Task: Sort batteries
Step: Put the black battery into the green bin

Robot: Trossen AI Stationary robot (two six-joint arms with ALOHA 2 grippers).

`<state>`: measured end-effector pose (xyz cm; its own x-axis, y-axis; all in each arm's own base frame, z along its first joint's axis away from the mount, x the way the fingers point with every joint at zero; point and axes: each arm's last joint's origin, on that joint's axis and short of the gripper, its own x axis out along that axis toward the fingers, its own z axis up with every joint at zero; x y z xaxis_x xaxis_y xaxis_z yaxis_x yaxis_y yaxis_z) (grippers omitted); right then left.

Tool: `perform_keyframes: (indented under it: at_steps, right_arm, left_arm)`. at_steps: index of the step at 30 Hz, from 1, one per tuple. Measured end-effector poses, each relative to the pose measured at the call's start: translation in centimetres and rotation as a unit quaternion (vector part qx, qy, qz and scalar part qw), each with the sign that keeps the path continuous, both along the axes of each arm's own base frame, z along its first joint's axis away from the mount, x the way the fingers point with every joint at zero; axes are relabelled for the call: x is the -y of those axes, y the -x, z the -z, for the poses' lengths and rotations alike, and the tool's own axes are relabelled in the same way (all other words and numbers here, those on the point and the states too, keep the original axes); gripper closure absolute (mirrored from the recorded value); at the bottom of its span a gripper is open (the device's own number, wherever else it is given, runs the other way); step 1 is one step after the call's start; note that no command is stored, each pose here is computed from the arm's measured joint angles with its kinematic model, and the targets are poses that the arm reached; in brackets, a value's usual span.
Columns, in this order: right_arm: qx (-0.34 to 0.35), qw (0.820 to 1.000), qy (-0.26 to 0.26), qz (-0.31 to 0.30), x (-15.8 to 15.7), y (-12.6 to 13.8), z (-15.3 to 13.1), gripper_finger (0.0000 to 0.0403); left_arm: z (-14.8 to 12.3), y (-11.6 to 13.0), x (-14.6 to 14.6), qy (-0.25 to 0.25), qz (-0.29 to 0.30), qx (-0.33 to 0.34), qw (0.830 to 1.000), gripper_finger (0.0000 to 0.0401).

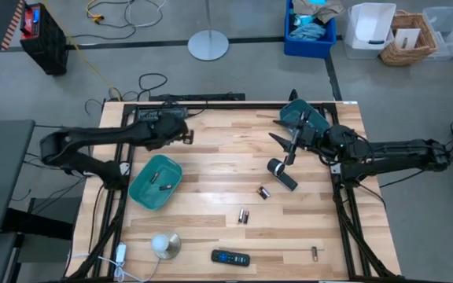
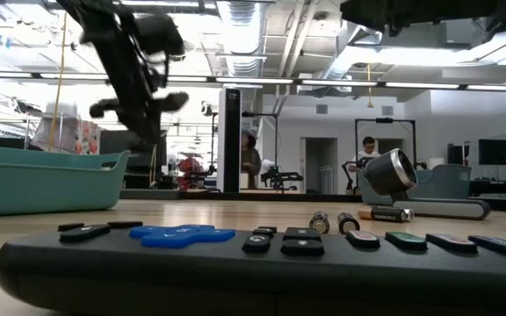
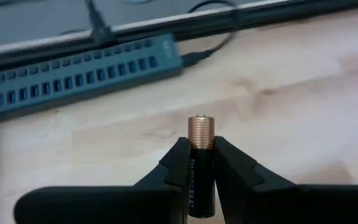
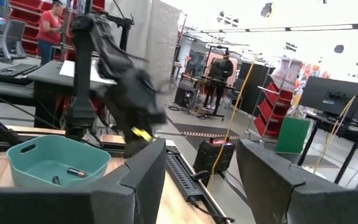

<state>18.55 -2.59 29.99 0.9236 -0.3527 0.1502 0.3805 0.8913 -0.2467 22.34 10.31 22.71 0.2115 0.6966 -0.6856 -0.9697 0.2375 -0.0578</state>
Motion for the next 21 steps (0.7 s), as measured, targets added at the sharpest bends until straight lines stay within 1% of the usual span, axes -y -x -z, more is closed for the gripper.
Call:
perform_keyframes:
  at_steps: [2,4,7,9,11,16,18,21]
  right_arm:
    - [-0.001,1.0,-0.002,0.005,0.2,0.0,0.0,0.0188]
    - [-0.009,1.0,-0.003,0.011,0.4,0.0,0.2,0.0188]
    - [-0.02,1.0,-0.006,0.019,0.7,0.1,0.4,0.0188]
    - [-0.022,0.999,-0.008,0.025,1.0,0.1,0.5,0.0188]
    - [-0.019,0.999,-0.016,0.029,1.1,0.1,0.5,0.0188]
    - [-0.014,0.999,-0.024,0.035,1.4,0.2,0.4,0.0188]
    - [-0.007,0.999,-0.03,0.034,1.4,0.2,0.4,0.0188]
    - [-0.007,0.999,-0.03,0.033,1.4,0.2,0.3,0.0188]
  left_arm:
    - [-1.2,0.6,1.6,-0.009,0.032,0.002,0.999,0.0357]
    - [-2.1,1.3,3.4,-0.007,0.069,-0.005,0.998,0.0358]
    - [-2.8,2.5,5.9,0.013,0.125,-0.015,0.992,0.0358]
    - [-3.0,3.3,7.4,0.027,0.152,-0.023,0.988,0.0358]
    - [-3.0,3.8,8.7,0.051,0.178,-0.035,0.982,0.0358]
    - [-2.1,4.6,11.1,0.115,0.215,-0.081,0.966,0.0358]
    - [-1.7,4.7,11.8,0.13,0.222,-0.095,0.962,0.0358]
    - [-1.3,4.5,12.6,0.139,0.236,-0.112,0.955,0.0358]
